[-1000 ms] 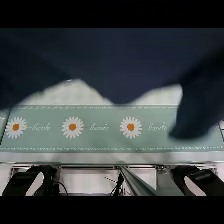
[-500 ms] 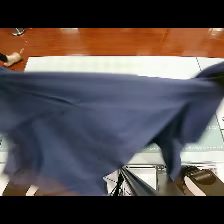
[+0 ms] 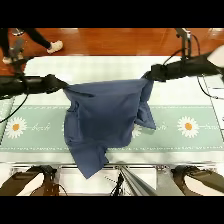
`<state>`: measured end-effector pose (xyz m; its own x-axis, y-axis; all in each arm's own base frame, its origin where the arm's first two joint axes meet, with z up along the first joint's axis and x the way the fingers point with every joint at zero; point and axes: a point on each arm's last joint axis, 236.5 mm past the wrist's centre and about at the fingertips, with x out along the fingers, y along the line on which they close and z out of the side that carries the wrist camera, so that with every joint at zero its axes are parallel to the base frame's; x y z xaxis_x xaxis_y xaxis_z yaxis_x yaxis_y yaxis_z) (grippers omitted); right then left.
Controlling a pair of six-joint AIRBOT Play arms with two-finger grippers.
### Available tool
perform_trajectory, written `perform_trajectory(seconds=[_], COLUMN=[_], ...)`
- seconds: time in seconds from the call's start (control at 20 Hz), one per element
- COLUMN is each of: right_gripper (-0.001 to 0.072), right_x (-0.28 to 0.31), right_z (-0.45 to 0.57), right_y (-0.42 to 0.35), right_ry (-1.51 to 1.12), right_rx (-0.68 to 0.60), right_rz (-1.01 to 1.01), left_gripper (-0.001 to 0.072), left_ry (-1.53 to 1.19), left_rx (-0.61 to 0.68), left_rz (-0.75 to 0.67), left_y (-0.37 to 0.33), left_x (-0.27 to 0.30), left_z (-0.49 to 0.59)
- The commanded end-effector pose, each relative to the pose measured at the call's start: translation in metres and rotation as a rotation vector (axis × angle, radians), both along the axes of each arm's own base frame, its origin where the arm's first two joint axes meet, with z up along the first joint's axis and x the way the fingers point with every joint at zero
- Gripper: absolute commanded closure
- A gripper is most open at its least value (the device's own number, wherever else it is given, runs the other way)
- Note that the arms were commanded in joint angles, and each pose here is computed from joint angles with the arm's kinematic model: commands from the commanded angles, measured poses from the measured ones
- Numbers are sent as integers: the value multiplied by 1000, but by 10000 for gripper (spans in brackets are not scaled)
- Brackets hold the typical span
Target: Fold the shirts.
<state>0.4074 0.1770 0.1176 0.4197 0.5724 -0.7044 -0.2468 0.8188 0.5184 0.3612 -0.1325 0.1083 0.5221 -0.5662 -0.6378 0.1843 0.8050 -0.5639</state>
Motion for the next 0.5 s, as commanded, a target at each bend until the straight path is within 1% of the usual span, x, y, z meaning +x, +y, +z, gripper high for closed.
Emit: perform_trajectory(seconds=[0.0, 0.05, 0.1, 0.15, 0.2, 0.3, 0.35, 0.4, 0.45], right_gripper=[516, 191, 93, 93, 93, 93, 94, 94, 94], right_x=[73, 83, 91, 92, 87, 61, 40, 16, -9], right_z=[-17, -12, -4, 1, 3, -3, -15, -38, -65], right_y=[-3, -6, -12, -24, -39, -74, -94, -122, -148], right_ry=[95, 107, 89, 53, 34, 67, 108, 182, 263], right_rx=[238, 297, 329, 309, 274, 190, 108, -13, -120], right_rz=[-123, -132, -117, -86, -56, 5, 49, 53, 15], left_gripper=[645, 359, -4, 2, 2, 2, 2, 3, 4], left_ry=[67, 92, 115, 152, 177, 313, 405, 485, 584], left_rx=[-81, -101, -102, -92, -54, 33, 73, 106, 140], left_rz=[72, 68, 53, 24, -27, -118, -151, -167, -161], left_y=[-6, -10, -12, -12, -6, 18, 33, 47, 63], left_x=[37, 37, 34, 24, 12, -26, -50, -72, -97], left_z=[-38, -43, -48, -53, -59, -80, -92, -103, -118])
